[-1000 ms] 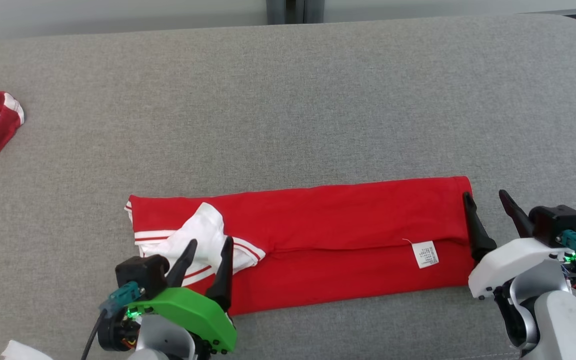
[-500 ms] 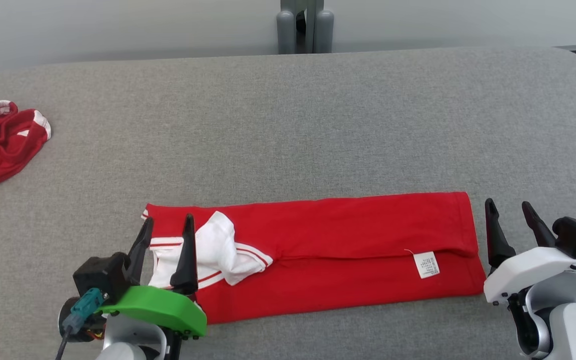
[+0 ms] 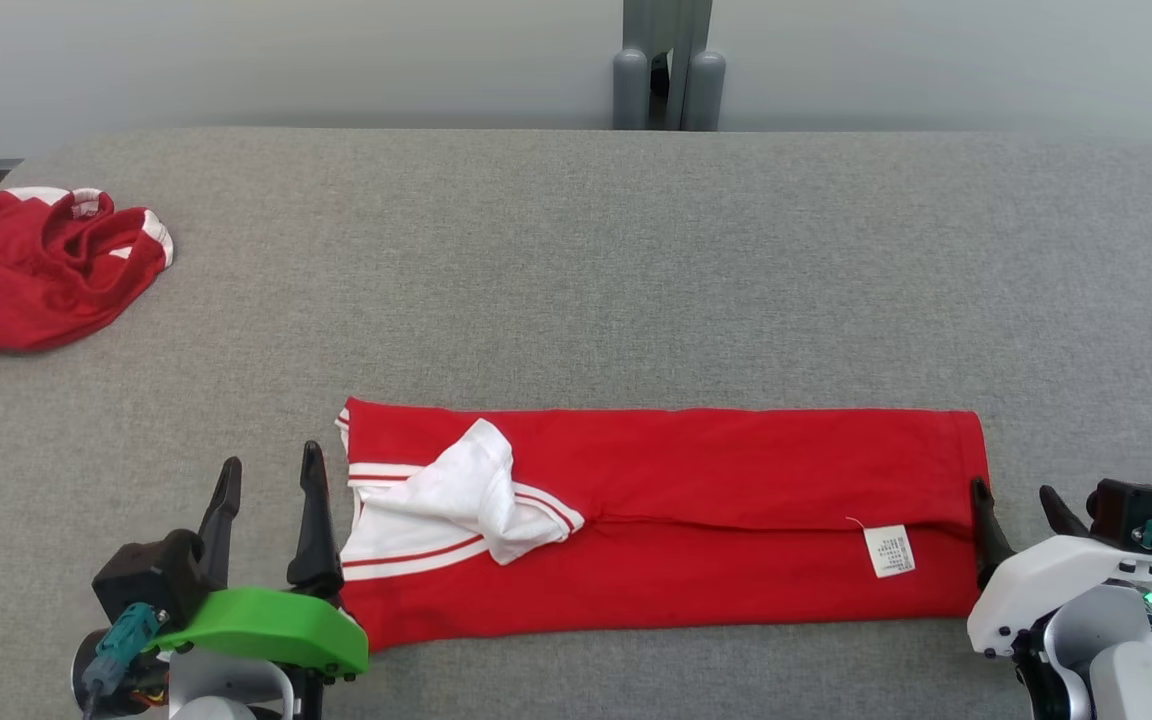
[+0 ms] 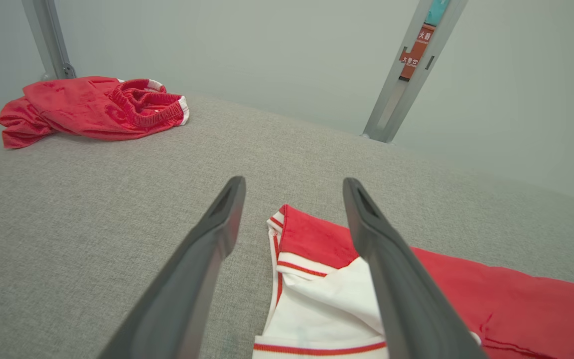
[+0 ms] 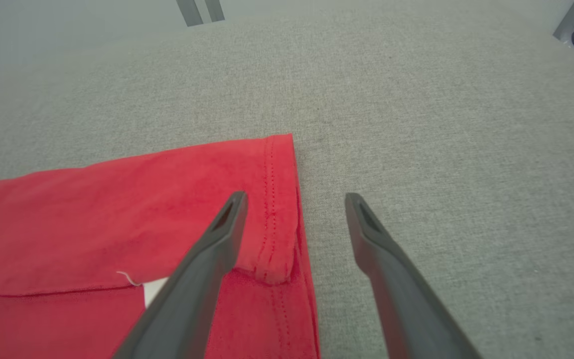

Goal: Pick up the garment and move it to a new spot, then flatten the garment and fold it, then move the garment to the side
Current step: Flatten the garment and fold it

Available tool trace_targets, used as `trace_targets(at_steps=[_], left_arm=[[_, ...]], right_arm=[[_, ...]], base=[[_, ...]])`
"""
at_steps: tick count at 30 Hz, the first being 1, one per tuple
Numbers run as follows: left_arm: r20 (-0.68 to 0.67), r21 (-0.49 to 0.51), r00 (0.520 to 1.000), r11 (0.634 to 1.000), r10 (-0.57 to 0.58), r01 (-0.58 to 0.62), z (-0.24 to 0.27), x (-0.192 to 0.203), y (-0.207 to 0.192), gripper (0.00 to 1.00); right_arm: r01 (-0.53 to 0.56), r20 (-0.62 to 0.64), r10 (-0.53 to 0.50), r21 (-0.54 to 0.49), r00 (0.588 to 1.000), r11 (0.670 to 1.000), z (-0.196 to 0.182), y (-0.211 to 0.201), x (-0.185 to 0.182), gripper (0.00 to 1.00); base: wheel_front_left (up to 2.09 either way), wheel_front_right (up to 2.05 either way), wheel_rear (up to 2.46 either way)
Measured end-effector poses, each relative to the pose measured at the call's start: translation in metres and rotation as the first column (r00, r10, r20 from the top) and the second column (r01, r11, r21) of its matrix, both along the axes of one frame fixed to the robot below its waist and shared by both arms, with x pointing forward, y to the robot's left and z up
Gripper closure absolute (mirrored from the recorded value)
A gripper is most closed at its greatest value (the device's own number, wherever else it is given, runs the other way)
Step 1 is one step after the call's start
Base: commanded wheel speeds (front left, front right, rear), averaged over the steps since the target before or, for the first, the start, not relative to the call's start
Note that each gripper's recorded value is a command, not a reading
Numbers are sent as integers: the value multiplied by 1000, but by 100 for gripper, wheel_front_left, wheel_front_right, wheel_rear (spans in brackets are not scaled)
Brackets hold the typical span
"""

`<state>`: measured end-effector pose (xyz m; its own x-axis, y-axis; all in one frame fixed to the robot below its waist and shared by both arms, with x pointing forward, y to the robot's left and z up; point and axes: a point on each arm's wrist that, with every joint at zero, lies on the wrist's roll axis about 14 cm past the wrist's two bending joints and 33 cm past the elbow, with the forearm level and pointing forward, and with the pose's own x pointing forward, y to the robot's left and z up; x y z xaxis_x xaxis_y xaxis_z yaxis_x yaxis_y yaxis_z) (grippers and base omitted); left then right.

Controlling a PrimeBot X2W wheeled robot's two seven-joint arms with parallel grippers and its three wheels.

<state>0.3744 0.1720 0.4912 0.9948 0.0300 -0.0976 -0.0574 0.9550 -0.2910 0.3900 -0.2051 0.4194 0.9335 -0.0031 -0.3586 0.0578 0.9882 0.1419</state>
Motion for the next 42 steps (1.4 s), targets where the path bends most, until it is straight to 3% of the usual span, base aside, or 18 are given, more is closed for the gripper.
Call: trace_targets(at_steps=[12,27,28,29,30,31,38,42], left_arm=[[-4,4,1000,1000,28,-28,-2,-3,9,0],[-9,3,1000,1000,11,-11,-3,-2,3,0],[-8,4,1000,1000,11,-11,-2,-3,4,0],[-8,6,1000,1000,13,-13,-2,-3,4,0],[-7,7,1000,1000,13,-13,-2,-3,4,0],[-6,7,1000,1000,13,-13,-1,-3,4,0],[2,12,1000,1000,6,-6,2,-5,3,0],[-1,11,1000,1000,-8,8,3,-8,-2,0]], right_arm=[[-41,-139,41,3,989,999,-39,15,-1,0],[-50,-173,50,7,984,999,-48,19,2,0],[-53,-180,53,9,982,999,-50,20,1,16],[-54,-183,55,12,982,998,-50,21,1,56],[-55,-186,57,12,981,998,-51,21,1,73],[-57,-188,58,13,980,998,-51,22,0,100],[-31,-158,33,14,987,999,-42,13,0,100],[28,-118,-31,-25,993,999,-27,-20,3,100]], base=[[0,0,0],[0,0,0],[0,0,0],[0,0,0],[0,0,0],[0,0,0],[0,0,0],[0,0,0]])
